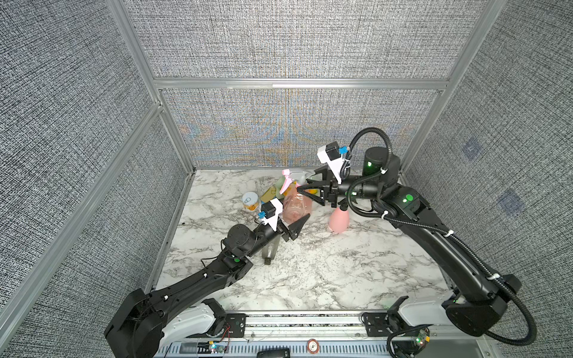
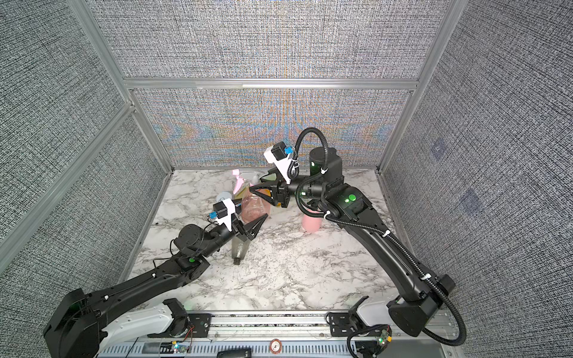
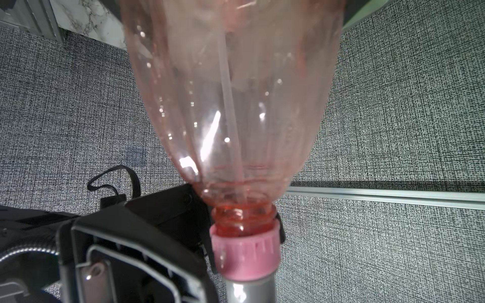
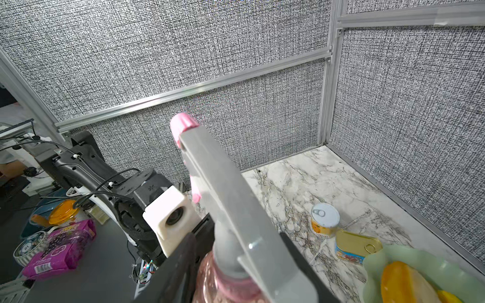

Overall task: Attach spray nozzles to spray bottles
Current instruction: Screw the spray nozzle on the spray bottle.

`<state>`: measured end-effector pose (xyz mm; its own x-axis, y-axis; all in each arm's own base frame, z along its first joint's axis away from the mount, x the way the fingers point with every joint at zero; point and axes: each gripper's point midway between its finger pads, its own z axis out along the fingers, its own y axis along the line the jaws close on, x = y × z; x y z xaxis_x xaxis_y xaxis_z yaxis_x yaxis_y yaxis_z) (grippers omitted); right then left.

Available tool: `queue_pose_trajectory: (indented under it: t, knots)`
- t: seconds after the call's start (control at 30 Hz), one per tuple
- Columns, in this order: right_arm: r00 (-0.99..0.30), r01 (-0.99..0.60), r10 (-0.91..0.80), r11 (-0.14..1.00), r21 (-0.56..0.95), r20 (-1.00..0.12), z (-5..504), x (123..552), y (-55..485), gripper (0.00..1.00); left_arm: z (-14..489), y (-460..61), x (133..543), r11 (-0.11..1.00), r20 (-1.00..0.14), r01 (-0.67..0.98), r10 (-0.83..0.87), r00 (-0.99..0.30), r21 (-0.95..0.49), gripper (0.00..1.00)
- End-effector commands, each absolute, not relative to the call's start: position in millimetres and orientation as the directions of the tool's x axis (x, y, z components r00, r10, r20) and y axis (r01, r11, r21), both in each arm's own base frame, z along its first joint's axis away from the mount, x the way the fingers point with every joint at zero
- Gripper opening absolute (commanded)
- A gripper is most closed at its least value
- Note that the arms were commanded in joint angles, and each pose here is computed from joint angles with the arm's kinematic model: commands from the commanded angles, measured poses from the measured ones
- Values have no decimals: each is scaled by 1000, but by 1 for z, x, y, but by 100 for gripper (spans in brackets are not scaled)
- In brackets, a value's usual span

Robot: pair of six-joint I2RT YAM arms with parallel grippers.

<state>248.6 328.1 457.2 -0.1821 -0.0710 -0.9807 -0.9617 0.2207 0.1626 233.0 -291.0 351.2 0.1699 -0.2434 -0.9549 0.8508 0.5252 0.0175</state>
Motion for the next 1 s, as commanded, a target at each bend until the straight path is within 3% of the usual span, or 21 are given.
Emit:
queue_pose_trajectory:
  t: [0.0, 0.2, 0.4, 0.8, 0.97]
  knots:
    - [-175, -967, -57, 197, 161, -983, 462, 246, 330, 48, 358, -291, 232, 519, -950, 855, -257, 180, 22, 67]
    - [-177, -968, -55, 191, 164, -983, 460, 245, 330, 36, 358, -290, 232, 523, -949, 852, -256, 181, 22, 67]
    - [-184, -969, -53, 175, 172, -981, 455, 243, 331, 17, 358, -290, 233, 527, -949, 850, -257, 183, 21, 67]
    - [-204, -962, 4, 181, 202, -979, 434, 245, 337, 11, 361, -284, 234, 547, -943, 837, -275, 190, 9, 67]
    - [-193, -932, 8, 312, 186, -981, 417, 254, 346, 11, 364, -280, 237, 573, -939, 819, -277, 203, 8, 67]
